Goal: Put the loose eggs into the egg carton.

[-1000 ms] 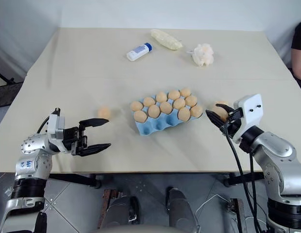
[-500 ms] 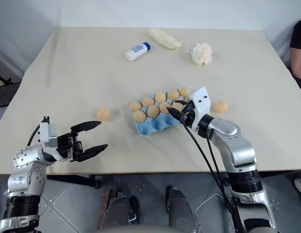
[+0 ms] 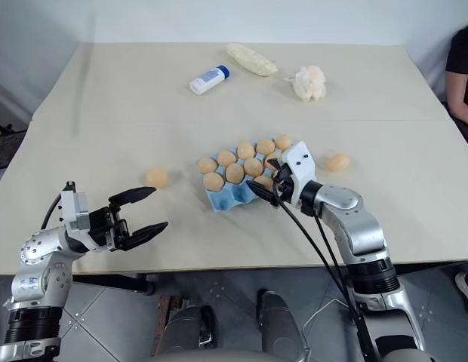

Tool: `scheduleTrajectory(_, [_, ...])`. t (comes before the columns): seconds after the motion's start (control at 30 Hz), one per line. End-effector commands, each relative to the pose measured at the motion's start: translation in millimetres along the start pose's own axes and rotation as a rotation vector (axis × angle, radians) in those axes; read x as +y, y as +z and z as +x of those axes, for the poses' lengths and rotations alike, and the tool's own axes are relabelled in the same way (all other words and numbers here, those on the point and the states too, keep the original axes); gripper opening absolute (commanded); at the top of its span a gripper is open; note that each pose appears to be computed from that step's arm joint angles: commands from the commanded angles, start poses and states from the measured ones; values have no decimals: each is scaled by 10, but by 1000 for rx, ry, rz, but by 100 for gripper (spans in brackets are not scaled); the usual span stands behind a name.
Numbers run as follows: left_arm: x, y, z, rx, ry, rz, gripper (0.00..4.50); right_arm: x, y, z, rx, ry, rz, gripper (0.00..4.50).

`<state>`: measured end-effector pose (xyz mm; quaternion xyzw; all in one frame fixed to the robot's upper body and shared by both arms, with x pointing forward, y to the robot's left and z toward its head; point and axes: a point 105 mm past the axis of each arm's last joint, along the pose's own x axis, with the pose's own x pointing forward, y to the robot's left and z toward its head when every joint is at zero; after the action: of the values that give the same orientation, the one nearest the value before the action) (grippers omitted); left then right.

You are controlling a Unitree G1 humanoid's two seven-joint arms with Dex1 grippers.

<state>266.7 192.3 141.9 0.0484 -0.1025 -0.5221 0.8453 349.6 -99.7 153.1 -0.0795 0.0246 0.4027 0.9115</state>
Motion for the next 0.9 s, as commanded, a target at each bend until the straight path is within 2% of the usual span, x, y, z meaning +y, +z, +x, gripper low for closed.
scheduleTrajectory(0.03, [26, 102, 38, -38, -14, 32, 450, 41, 229, -14, -59, 21, -56, 444])
scheduleTrajectory(0.13, [44, 102, 51, -39, -18, 33, 450, 22, 283, -49, -71, 14, -68, 444])
scheduleTrajectory(0.33, [67, 84, 101, -44, -37, 29, 450, -126, 437, -432, -101, -27, -92, 444])
scheduleTrajectory(0.5, [131, 76, 191, -51, -74, 21, 450, -413, 245, -1187, -14, -209, -119, 444])
scheduleTrajectory(0.9, [268, 88, 301, -58, -126, 27, 450, -596, -225, -2108, 147, -424, -7, 444])
